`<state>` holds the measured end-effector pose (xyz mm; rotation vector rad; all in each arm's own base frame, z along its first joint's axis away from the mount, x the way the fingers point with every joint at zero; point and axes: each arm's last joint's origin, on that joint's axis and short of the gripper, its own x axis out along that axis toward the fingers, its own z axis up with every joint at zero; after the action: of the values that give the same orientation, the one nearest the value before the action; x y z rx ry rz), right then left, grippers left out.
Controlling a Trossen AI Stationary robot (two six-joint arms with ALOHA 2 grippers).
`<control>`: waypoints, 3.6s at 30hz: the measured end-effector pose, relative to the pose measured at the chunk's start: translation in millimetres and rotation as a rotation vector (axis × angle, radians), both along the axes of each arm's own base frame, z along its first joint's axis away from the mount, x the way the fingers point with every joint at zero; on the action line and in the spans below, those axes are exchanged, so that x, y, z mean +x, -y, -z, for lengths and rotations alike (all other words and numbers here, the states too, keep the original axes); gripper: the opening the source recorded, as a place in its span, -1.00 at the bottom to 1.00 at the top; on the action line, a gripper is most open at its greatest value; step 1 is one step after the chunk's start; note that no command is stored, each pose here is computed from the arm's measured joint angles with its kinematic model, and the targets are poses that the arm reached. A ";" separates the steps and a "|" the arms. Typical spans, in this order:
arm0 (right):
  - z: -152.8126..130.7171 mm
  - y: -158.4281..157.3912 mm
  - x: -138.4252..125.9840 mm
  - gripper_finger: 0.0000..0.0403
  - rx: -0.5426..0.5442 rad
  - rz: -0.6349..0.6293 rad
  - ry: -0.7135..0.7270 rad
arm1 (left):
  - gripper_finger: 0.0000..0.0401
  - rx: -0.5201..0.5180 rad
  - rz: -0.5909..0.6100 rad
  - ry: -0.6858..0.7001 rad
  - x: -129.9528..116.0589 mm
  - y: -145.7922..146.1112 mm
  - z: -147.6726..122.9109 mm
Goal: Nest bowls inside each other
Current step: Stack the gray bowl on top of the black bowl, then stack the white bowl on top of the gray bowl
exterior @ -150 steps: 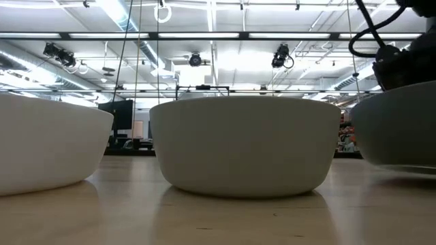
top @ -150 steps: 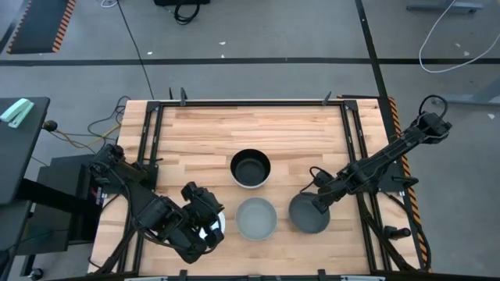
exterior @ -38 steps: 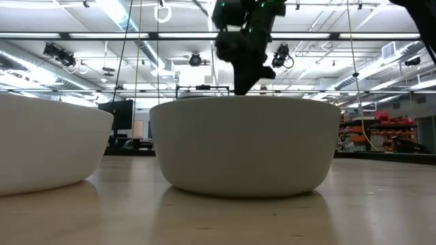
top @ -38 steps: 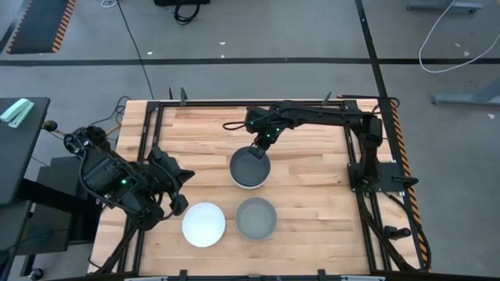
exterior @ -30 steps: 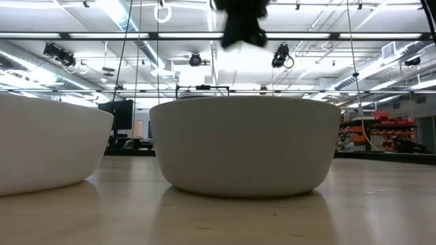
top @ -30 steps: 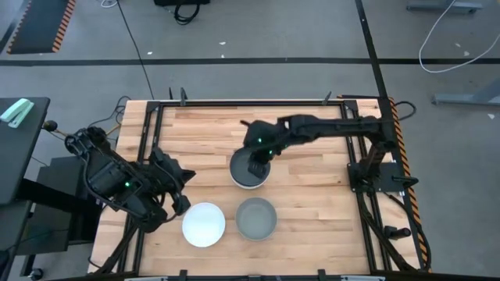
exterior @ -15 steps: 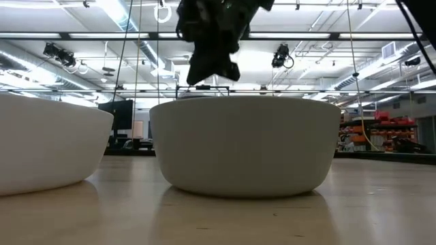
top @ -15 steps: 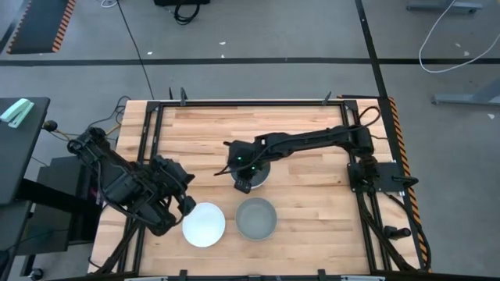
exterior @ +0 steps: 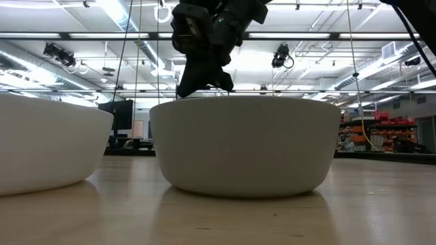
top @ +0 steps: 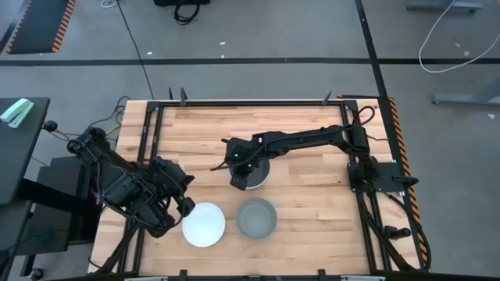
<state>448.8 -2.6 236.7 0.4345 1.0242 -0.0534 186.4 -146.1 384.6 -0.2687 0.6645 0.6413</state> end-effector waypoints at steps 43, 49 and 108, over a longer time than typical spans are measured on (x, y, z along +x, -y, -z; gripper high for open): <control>17.9 -5.5 5.4 -1.00 0.052 0.042 -0.052 | -0.90 0.000 -0.027 0.034 0.3 -0.6 -0.5; 11.6 -6.8 6.0 -1.00 0.055 0.032 -0.015 | -0.93 -0.004 -0.026 0.031 0.2 -0.5 -0.5; -144.7 -219.7 -224.4 -0.69 -0.075 -0.109 0.040 | -0.56 -0.654 -0.128 -0.494 33.6 -18.1 154.8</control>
<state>224.4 217.0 381.3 0.3096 1.0014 0.0146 220.0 -128.0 229.8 -0.7785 1.3389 0.5999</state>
